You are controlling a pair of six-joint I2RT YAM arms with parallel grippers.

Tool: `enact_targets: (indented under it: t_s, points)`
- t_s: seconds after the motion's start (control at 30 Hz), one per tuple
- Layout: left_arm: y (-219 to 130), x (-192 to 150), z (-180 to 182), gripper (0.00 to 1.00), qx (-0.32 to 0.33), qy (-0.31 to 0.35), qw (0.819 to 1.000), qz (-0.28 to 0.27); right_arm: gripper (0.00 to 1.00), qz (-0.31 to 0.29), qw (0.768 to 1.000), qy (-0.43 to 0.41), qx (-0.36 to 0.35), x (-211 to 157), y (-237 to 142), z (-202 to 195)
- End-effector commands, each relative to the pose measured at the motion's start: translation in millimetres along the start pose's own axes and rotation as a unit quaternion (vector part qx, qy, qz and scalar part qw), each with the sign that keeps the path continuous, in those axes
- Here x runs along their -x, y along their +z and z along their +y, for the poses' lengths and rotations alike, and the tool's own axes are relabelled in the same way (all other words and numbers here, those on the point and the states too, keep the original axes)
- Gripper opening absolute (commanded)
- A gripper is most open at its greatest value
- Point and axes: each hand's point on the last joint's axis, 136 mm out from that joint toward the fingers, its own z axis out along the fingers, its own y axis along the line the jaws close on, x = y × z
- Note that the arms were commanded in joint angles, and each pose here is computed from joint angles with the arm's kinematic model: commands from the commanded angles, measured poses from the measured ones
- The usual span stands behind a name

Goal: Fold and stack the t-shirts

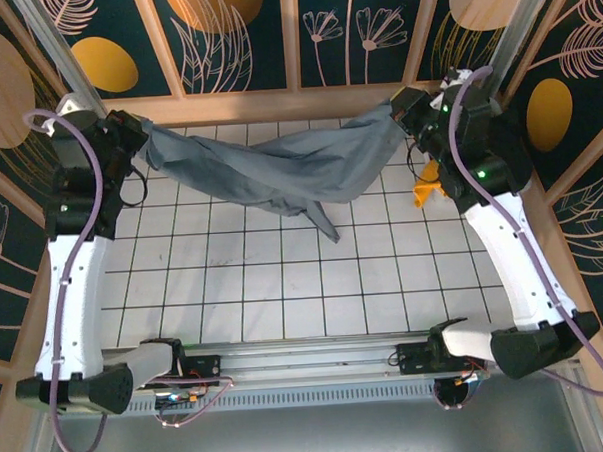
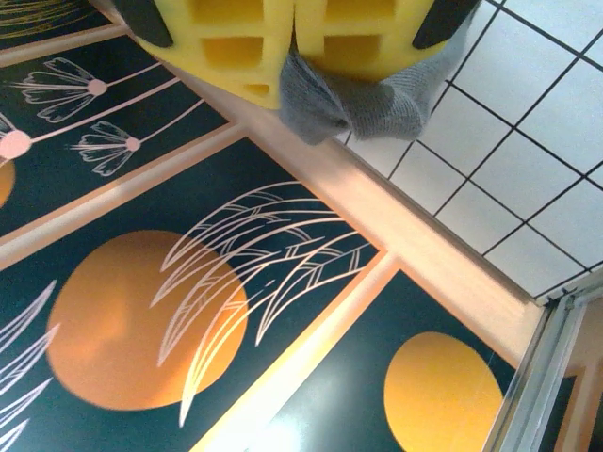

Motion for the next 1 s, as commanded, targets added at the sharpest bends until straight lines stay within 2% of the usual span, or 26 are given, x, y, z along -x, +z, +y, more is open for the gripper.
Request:
enact_targets:
  t_s: [0.0, 0.17, 0.27, 0.43, 0.6, 0.63, 0.73, 0.8, 0.9, 0.97]
  points:
    - [-18, 14, -8, 0.0, -0.032, -0.005, 0.999, -0.037, 0.0, 0.019, 1.0, 0.016, -0.02, -14, -19, -14]
    - [-19, 6, 3, 0.0, -0.026, -0.014, 0.999, -0.034, 0.0, 0.015, 0.998, 0.031, -0.047, -25, -41, -27]
    - [-9, 2, 6, 0.0, -0.021, -0.016, 0.999, -0.03, 0.0, 0.016, 0.996, 0.039, -0.08, -34, -32, -46]
    - [39, -17, 17, 0.0, 0.006, -0.005, 1.0, 0.001, 0.0, 0.051, 0.987, 0.042, -0.149, -58, 29, -90]
    - [103, -51, 30, 0.0, 0.032, 0.011, 0.998, 0.06, 0.0, 0.127, 0.963, 0.075, -0.227, -93, 109, -169]
    - [113, -59, 31, 0.0, 0.029, 0.016, 0.997, 0.076, 0.04, 0.138, 0.959, 0.076, -0.237, -97, 120, -183]
    - [142, -88, 33, 0.0, 0.017, 0.027, 0.991, 0.132, 0.35, 0.163, 0.952, 0.049, -0.255, -108, 147, -207]
    - [152, -101, 34, 0.0, 0.011, 0.028, 0.987, 0.156, 0.51, 0.17, 0.95, 0.018, -0.261, -113, 154, -213]
    - [153, -111, 40, 0.0, 0.012, 0.029, 0.985, 0.17, 0.62, 0.19, 0.947, -0.033, -0.258, -136, 147, -211]
    - [153, -117, 45, 0.0, 0.017, 0.028, 0.984, 0.178, 0.63, 0.216, 0.943, -0.071, -0.245, -164, 134, -205]
